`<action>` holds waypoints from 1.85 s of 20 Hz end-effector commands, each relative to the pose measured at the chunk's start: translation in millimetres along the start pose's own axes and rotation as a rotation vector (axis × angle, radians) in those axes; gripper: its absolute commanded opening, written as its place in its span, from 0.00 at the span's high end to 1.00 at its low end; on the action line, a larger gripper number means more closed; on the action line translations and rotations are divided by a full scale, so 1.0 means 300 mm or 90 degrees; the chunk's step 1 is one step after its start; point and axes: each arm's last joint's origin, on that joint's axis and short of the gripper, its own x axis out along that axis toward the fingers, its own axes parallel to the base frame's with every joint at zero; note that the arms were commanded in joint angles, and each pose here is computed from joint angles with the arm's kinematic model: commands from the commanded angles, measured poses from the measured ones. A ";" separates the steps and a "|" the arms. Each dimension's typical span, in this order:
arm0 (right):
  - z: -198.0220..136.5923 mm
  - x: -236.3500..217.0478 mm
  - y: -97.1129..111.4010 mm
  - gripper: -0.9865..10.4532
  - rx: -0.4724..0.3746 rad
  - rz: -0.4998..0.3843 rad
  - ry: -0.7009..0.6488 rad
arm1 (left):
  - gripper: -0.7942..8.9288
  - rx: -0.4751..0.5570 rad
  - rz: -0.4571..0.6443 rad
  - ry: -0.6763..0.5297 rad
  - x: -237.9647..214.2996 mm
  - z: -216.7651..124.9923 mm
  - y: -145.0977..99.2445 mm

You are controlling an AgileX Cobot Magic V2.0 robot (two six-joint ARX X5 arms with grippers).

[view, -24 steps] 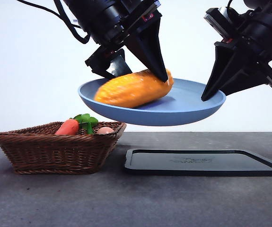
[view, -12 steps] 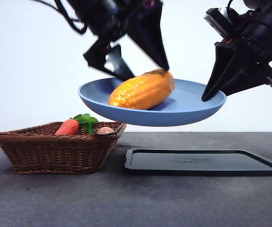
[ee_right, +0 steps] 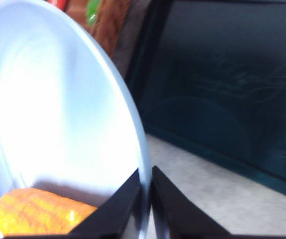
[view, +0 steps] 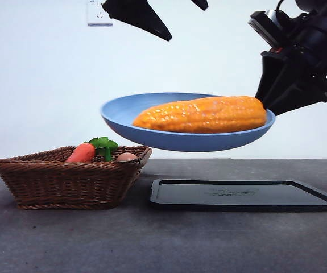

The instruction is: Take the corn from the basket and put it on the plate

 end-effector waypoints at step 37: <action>0.165 0.006 -0.327 0.74 0.141 -0.084 -0.048 | 0.50 0.006 -0.003 -0.019 -0.056 0.048 -0.020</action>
